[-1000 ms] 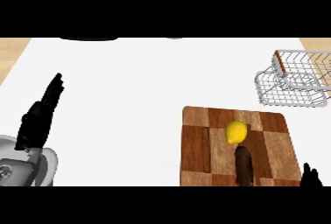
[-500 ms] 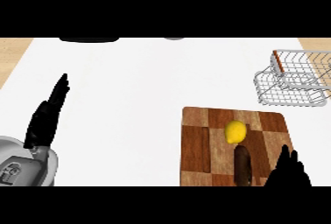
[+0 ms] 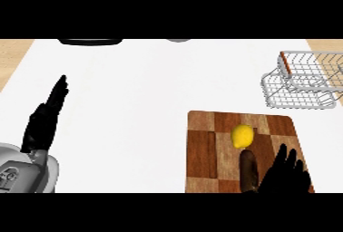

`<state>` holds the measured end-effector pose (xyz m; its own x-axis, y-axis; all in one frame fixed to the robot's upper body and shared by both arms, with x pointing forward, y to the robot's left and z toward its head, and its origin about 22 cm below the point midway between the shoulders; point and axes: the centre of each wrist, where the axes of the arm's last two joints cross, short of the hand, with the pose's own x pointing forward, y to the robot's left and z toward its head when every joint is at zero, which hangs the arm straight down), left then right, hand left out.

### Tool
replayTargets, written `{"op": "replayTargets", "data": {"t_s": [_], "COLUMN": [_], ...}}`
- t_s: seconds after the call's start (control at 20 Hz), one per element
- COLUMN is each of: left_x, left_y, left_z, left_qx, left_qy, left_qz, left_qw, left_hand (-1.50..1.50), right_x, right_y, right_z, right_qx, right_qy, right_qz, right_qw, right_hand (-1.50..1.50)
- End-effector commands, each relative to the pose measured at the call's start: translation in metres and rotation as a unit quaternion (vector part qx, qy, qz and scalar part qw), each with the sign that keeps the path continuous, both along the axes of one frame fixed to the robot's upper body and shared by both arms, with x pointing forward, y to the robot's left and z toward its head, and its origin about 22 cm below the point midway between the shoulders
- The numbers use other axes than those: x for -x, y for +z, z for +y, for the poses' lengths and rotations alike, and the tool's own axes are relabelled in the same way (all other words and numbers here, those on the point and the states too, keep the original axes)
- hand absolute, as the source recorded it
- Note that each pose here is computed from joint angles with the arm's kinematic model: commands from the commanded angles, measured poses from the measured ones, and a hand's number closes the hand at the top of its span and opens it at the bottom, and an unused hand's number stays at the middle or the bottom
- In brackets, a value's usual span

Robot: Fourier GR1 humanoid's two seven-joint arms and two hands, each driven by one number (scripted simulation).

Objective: Pick the sweet potato from the cutting board and place it in the tiered basket

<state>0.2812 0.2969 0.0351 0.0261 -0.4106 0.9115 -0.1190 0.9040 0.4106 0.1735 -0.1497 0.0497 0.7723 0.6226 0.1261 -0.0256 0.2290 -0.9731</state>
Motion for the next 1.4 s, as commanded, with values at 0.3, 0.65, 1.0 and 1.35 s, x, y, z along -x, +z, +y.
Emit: {"op": "replayTargets", "data": {"t_s": [0.3,0.65,1.0,1.35], "left_x": [0.005,0.009,0.004,0.002], "left_y": [-0.004,-0.011,-0.008,-0.008], "left_z": [0.000,0.000,-0.008,0.000], "left_qx": [0.010,0.011,0.009,-0.001], "left_qy": [-0.004,-0.004,-0.001,0.005], "left_qz": [0.008,0.005,-0.001,0.001], "left_qw": [0.9999,0.9999,1.0000,1.0000], "left_hand": [0.00,0.00,0.00,0.00], "right_x": [-0.018,-0.024,-0.028,-0.030], "right_y": [-0.007,-0.018,-0.029,-0.040], "right_z": [0.017,0.005,0.005,0.004], "right_qx": [0.063,0.044,0.040,0.028], "right_qy": [-0.077,-0.103,-0.108,-0.107], "right_qz": [0.062,0.075,0.080,0.105], "right_qw": [0.993,0.991,0.990,0.988], "right_hand": [-1.50,-1.50,-1.50,-1.50]}}
